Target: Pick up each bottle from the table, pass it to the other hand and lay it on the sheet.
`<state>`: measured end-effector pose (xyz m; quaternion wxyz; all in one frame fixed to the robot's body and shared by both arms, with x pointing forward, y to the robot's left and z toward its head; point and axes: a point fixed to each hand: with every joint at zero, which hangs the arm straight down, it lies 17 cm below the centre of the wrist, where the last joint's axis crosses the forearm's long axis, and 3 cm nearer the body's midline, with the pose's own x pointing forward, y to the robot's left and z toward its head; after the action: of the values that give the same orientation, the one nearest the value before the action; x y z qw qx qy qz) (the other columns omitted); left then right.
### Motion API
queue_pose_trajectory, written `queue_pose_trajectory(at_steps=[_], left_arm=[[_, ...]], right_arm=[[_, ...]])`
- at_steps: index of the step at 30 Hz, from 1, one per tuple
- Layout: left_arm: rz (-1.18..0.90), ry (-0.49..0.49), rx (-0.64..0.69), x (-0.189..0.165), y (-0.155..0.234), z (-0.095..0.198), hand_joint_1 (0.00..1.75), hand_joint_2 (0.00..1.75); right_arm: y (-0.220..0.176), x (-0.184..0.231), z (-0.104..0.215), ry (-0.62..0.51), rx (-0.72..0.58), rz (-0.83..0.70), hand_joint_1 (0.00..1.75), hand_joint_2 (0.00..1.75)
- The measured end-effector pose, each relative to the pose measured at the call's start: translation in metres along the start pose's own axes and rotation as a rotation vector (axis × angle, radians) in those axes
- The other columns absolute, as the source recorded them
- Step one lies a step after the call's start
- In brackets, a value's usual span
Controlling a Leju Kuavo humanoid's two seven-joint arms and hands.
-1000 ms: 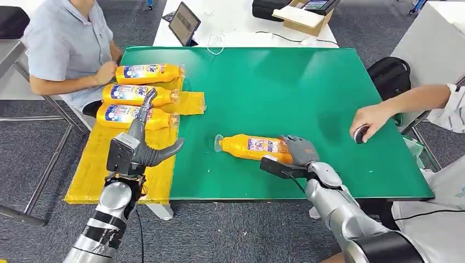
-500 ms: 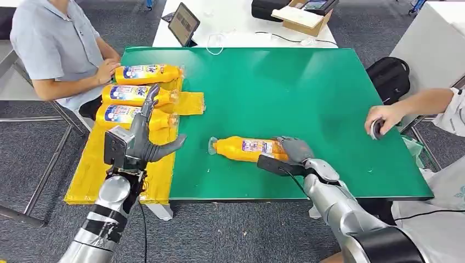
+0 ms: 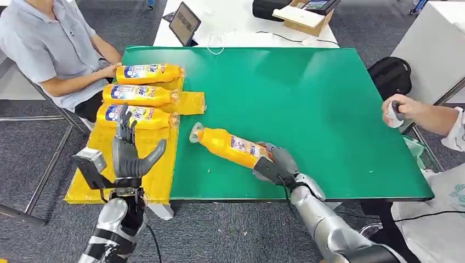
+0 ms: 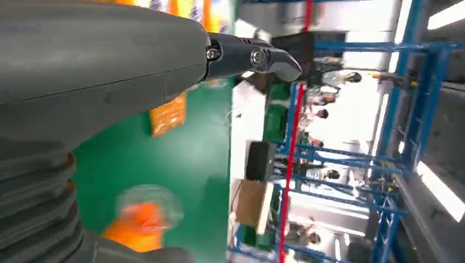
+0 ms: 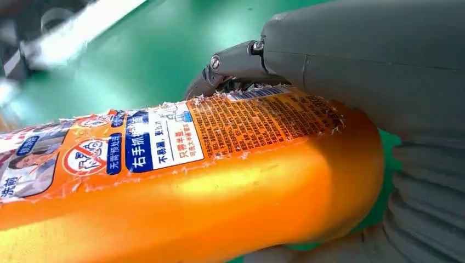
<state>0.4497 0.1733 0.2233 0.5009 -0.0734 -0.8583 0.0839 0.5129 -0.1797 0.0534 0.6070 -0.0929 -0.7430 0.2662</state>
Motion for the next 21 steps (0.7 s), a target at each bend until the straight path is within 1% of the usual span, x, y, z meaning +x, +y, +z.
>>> queue_pose_trajectory(at_steps=[2, 3, 6, 9, 11, 13, 16, 21], left_arm=[[0.025, 0.014, 0.014, -0.005, 0.004, 0.011, 0.00, 1.75], [0.021, -0.004, 0.018, -0.002, 0.005, 0.016, 0.00, 1.75], [-0.033, -0.098, 0.027, 0.017, 0.011, 0.029, 0.00, 1.75], [-0.059, -0.120, 0.044, 0.024, 0.016, 0.033, 0.00, 1.75], [-0.094, -0.154, 0.095, 0.038, 0.027, 0.036, 0.00, 1.75], [-0.106, -0.177, 0.145, 0.051, 0.040, 0.042, 0.00, 1.75], [-0.089, -0.127, 0.132, 0.045, 0.043, 0.057, 0.00, 1.75], [-0.087, -0.109, 0.133, 0.042, 0.045, 0.068, 0.00, 1.75]], right_arm=[[-0.007, 0.003, 0.000, 0.001, -0.059, -0.067, 1.75, 1.75], [-0.010, 0.004, 0.001, 0.002, -0.084, -0.102, 1.75, 1.75], [-0.015, 0.011, 0.004, -0.011, -0.140, -0.222, 1.75, 1.75], [-0.015, 0.016, 0.007, -0.024, -0.161, -0.257, 1.75, 1.75], [-0.024, 0.019, 0.011, -0.037, -0.215, -0.292, 1.75, 1.75], [-0.034, 0.020, 0.019, -0.046, -0.277, -0.296, 1.75, 1.75], [-0.040, 0.026, 0.028, -0.064, -0.307, -0.281, 1.75, 1.75], [-0.048, 0.037, 0.033, -0.096, -0.328, -0.273, 1.75, 1.75]])
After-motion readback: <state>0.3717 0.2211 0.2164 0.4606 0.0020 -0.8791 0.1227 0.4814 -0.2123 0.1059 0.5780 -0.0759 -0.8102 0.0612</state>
